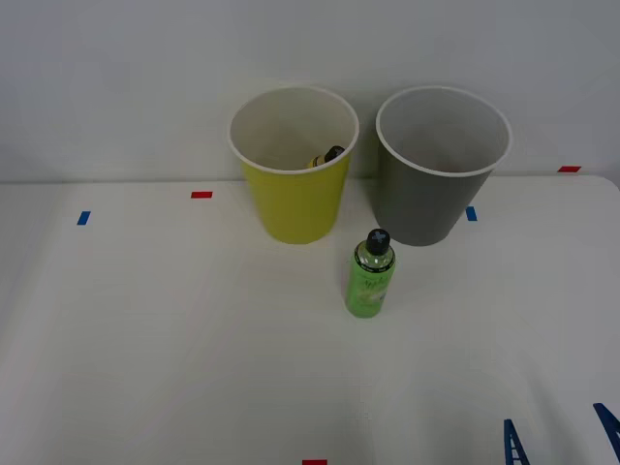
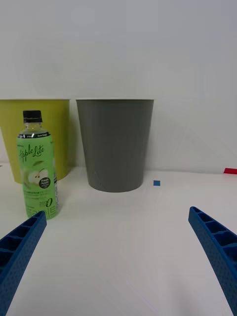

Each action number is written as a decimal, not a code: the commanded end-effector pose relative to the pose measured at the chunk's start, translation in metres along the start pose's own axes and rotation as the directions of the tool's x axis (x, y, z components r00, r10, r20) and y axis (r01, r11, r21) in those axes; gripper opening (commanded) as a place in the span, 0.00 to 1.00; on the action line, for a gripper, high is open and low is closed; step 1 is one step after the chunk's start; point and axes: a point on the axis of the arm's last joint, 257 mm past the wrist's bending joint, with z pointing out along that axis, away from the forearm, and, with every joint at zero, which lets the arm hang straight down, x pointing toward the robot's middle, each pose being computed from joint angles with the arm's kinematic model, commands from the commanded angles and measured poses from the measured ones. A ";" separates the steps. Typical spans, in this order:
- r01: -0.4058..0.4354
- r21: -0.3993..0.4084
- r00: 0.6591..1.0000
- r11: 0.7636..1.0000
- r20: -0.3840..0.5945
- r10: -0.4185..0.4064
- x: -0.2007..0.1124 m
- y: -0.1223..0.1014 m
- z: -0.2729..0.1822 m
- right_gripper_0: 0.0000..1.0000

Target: Put cans in the gray bin, plastic bottles in the light green bin

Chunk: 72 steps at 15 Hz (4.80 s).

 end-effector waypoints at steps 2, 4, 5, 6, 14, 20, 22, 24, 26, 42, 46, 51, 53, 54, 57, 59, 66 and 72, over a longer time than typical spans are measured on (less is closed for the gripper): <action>-0.070 0.110 0.997 0.991 0.040 0.066 -0.008 -0.020 -0.004 1.00; -0.137 0.173 0.991 0.975 0.038 0.132 0.007 -0.017 -0.013 1.00; -0.113 0.209 0.993 0.971 0.039 0.107 0.012 -0.018 -0.017 1.00; -0.074 0.224 0.997 0.972 0.034 0.068 0.013 -0.014 -0.017 1.00; -0.154 0.176 0.987 0.972 0.075 0.143 0.009 0.018 0.000 1.00; -0.113 0.103 0.992 0.988 0.067 0.106 -0.001 0.014 0.004 1.00; -0.114 0.103 0.992 0.988 0.066 0.108 -0.001 0.015 0.004 1.00; -0.113 0.101 0.992 0.989 0.074 0.106 -0.004 0.015 0.006 1.00; -0.113 0.099 0.992 0.989 0.074 0.106 -0.003 0.017 0.007 1.00; -0.071 0.086 0.994 0.994 0.086 0.064 -0.011 0.017 0.011 1.00; -0.071 0.086 0.994 0.994 0.086 0.064 -0.011 0.017 0.011 1.00; -0.071 0.086 0.994 0.994 0.086 0.064 -0.011 0.017 0.011 1.00; -0.071 0.086 0.994 0.994 0.086 0.064 -0.011 0.017 0.011 1.00; -0.071 0.086 0.994 0.994 0.086 0.064 -0.011 0.017 0.011 1.00; -0.071 0.086 0.994 0.994 0.086 0.064 -0.011 0.017 0.011 1.00; -0.071 0.086 0.994 0.994 0.086 0.064 -0.011 0.017 0.011 1.00; -0.071 0.086 0.994 0.994 0.086 0.064 -0.011 0.017 0.011 1.00; -0.071 0.086 0.994 0.994 0.086 0.064 -0.011 0.017 0.011 1.00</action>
